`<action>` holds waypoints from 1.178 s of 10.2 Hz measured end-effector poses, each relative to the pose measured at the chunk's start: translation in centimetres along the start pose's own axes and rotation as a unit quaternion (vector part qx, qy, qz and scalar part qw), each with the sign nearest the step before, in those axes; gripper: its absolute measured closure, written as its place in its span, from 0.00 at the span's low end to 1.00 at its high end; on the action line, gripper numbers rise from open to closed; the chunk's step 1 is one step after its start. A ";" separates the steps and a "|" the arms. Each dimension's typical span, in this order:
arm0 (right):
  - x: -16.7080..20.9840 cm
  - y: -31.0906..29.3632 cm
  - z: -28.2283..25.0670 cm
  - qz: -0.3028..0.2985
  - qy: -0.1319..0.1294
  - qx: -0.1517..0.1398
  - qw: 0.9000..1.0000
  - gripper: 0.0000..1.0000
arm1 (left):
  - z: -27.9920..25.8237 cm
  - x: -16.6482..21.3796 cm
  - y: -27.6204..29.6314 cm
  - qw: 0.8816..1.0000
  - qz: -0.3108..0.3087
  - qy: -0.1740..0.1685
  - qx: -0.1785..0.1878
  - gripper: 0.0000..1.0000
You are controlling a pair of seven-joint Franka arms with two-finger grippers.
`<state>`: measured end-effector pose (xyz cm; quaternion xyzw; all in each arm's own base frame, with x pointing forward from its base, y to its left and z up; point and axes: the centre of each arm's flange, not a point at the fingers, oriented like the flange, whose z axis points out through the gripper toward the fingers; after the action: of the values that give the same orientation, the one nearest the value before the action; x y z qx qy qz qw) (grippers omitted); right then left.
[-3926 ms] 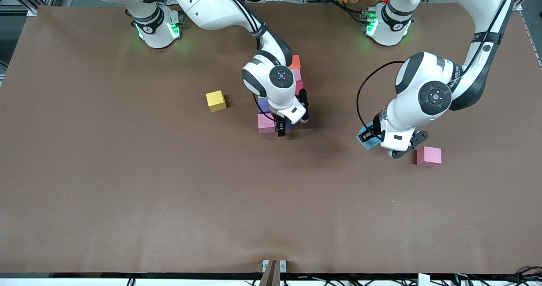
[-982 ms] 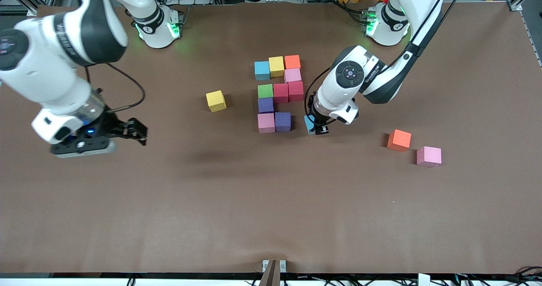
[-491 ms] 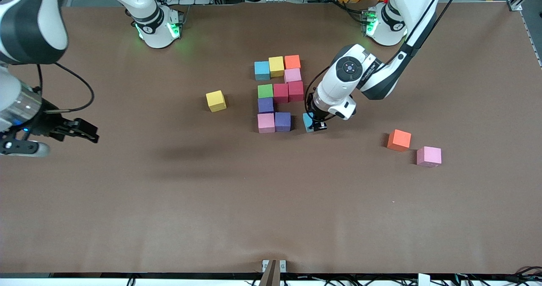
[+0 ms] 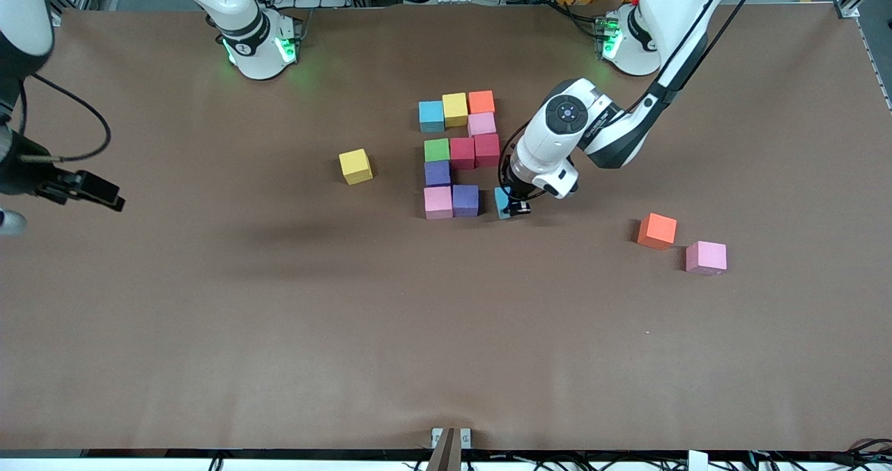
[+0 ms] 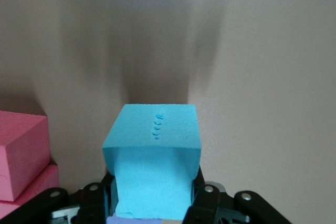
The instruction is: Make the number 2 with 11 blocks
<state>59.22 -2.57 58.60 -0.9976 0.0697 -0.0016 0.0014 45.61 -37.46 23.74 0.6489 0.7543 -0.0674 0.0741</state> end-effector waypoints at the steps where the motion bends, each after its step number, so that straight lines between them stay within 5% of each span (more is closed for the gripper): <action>1: -0.8 0.4 -0.7 -0.006 0.000 -0.001 1.000 0.00 | 0.3 -0.1 -0.2 1.000 0.001 -0.002 0.001 0.46; 7: -3.6 1.2 -1.9 -0.009 -0.018 0.002 1.000 0.00 | 1.6 -0.9 -1.1 1.000 0.008 -0.013 0.006 0.47; 12: -3.4 1.4 -2.9 -0.008 -0.005 0.000 1.000 0.00 | 3.1 -1.6 -2.5 1.000 0.018 -0.017 0.017 0.47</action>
<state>55.61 -3.44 61.45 -0.9981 0.0615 0.0032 0.0017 43.46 -39.96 20.99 0.6624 0.7398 -0.0899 0.0768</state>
